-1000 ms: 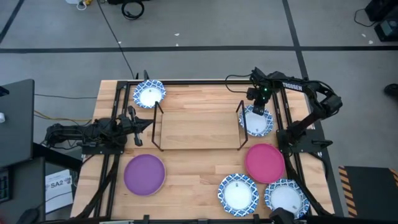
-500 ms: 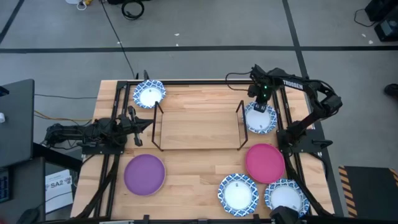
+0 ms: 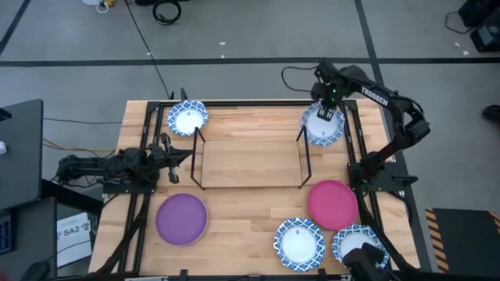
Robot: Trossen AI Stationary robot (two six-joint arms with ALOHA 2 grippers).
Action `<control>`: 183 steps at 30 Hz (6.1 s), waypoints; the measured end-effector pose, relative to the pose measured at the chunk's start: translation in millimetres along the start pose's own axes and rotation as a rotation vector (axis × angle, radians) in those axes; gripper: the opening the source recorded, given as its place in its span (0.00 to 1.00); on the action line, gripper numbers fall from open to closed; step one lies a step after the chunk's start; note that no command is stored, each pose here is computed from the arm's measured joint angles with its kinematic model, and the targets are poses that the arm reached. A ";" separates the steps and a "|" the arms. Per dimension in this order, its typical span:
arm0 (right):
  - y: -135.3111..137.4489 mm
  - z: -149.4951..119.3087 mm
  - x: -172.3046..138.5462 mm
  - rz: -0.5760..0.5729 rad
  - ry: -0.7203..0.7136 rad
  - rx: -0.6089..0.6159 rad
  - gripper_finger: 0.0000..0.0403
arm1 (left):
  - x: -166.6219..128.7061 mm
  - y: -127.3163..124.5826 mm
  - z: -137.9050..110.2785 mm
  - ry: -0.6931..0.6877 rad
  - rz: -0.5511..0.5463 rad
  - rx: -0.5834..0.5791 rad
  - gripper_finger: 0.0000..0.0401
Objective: Place and stack plates onto a shelf
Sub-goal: Put the white-blue patterned bowl on the shelf, then put the purple plate on the shelf
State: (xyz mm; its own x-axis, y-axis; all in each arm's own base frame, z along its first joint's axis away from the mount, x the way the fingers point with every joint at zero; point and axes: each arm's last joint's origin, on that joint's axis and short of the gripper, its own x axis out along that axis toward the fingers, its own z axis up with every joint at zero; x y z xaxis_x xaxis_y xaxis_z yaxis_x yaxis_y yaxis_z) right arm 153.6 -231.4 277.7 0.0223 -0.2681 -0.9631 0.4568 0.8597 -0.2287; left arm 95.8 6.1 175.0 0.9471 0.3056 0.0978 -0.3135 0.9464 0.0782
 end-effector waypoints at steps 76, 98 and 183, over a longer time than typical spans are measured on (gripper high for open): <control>176.3 105.6 -71.7 0.326 -0.220 -0.318 0.03 | 0.0 0.0 0.0 0.000 0.000 0.000 0.01; 182.9 126.2 -6.9 0.325 -0.012 -0.463 0.03 | 0.0 0.0 0.0 0.000 0.001 0.000 0.01; 203.2 102.6 -74.5 0.323 -0.228 -0.476 0.44 | -27.3 20.4 90.1 -0.043 0.003 -0.125 0.14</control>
State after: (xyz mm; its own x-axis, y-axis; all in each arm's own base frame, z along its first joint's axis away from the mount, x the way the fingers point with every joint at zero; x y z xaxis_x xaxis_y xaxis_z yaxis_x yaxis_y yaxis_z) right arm 336.0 -81.4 317.5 0.3071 -0.0027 -0.9517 -0.0507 0.9985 -0.0192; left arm 57.3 7.6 263.4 0.9416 0.3058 0.1409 -0.3023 0.9521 -0.0464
